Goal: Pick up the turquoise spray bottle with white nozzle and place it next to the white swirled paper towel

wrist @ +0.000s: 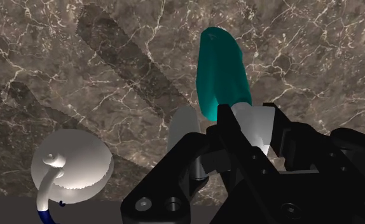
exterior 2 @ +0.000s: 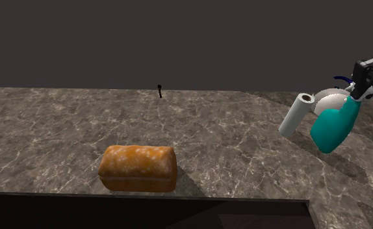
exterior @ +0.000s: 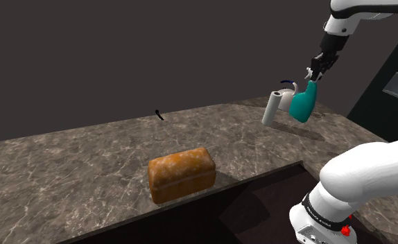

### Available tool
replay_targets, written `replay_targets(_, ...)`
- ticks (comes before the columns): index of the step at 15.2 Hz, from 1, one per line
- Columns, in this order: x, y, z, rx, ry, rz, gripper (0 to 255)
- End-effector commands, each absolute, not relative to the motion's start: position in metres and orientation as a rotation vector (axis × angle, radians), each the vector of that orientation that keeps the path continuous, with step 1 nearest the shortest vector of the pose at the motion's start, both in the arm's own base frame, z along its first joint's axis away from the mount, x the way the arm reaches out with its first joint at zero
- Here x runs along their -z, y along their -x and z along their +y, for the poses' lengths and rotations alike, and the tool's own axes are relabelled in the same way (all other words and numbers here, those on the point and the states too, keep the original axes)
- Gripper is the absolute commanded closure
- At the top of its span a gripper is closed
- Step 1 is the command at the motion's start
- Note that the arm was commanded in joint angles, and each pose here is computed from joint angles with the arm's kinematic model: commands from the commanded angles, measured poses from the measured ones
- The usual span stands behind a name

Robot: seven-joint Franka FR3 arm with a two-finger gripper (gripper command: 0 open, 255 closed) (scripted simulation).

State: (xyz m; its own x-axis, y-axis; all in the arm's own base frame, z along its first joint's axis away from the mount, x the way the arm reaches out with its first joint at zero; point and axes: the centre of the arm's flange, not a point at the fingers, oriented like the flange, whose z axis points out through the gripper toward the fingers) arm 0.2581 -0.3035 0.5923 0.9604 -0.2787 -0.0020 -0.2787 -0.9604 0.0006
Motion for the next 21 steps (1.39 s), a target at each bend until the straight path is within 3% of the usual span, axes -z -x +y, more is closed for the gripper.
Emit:
replay_targets(1, -0.582, -0.259, -0.304, 0.002, -3.110, -0.442, 255)
replay_targets(21, -0.476, -0.259, -0.304, 0.002, -3.110, -0.442, 255)
